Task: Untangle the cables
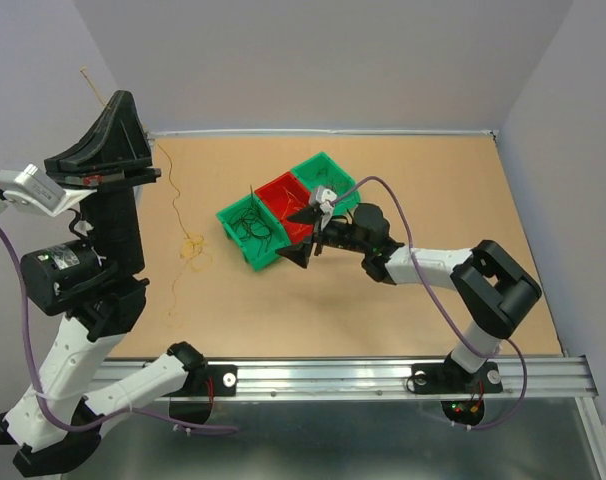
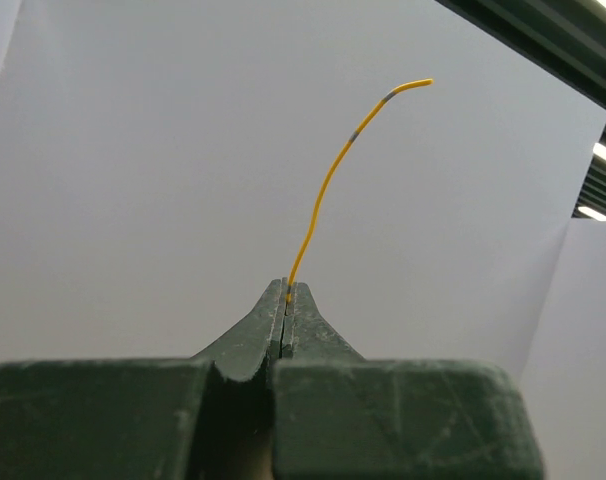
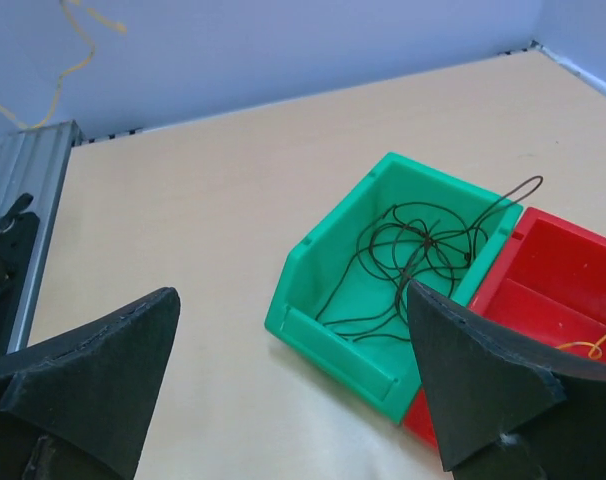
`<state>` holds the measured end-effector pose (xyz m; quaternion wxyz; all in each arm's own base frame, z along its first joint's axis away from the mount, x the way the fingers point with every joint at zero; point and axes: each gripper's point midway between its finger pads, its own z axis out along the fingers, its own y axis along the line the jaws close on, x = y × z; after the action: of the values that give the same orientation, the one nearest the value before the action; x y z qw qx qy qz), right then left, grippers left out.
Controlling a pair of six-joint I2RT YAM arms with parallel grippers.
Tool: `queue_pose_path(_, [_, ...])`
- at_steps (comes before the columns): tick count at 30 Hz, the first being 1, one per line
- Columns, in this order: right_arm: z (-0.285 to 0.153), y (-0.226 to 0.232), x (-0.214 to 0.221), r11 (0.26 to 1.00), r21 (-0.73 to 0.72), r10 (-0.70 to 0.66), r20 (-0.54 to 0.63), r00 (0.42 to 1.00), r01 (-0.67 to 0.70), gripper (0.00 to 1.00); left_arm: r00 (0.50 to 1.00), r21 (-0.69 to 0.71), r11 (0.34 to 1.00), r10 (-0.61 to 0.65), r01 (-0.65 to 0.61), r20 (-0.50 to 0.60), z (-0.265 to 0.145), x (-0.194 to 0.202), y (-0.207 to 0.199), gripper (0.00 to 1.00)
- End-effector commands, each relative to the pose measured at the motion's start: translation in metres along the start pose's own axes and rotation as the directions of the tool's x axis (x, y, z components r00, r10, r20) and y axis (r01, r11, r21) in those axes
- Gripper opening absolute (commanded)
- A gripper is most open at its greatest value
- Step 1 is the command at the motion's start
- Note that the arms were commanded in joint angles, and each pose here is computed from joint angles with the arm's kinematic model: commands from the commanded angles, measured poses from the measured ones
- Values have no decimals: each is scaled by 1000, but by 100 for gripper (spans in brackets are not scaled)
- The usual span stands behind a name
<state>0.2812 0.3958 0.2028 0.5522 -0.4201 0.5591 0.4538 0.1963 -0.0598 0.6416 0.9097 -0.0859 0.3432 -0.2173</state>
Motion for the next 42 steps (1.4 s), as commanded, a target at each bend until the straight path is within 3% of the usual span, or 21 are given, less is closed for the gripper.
queue_pose_path(1, [19,15,-46,996,-62,-52,182,982,64,100,999,48,998,-35,36,-26,2,10,-12,0])
queue_pose_path(14, [78,58,-57,990,-105,-65,292,954,99,100,993,99,992,-71,80,-91,3,38,-27,0])
queue_pose_path(15, [82,58,-57,989,-108,-60,297,953,96,95,992,109,991,-71,83,-105,4,44,-30,0])
queue_pose_path(16, [87,56,-62,991,-104,-48,310,950,84,83,991,113,990,-77,89,-106,4,43,-31,0])
queue_pose_path(17, [90,54,-62,993,-98,-37,312,949,70,59,991,111,990,-80,91,-104,6,42,-32,0])
queue_pose_path(18, [94,49,-55,996,-80,-21,302,953,47,11,991,110,990,-78,90,-108,7,44,-32,0])
queue_pose_path(19, [94,37,-52,1000,-16,-9,303,953,15,1,993,98,993,-63,73,-98,10,38,-30,0])
queue_pose_path(28, [34,-3,-60,979,199,-21,342,939,-50,1,987,-191,969,143,-155,-77,22,16,28,0])
queue_pose_path(34, [-47,-63,-65,933,327,23,367,930,-152,1,942,-387,866,336,-316,-18,4,-23,78,0])
queue_pose_path(38, [-130,-121,-56,825,477,85,427,900,-304,1,880,-463,775,474,-429,-22,9,-33,109,0])
queue_pose_path(39, [-148,-127,-66,803,500,72,459,885,-325,1,843,-487,725,536,-487,-46,12,-33,124,0])
queue_pose_path(41, [-202,-157,-53,687,577,106,522,847,-442,0,823,-504,690,563,-519,-77,18,-19,142,0])
queue_pose_path(42, [-220,-161,-60,663,584,98,553,828,-468,1,814,-497,684,575,-535,-85,22,-14,148,0])
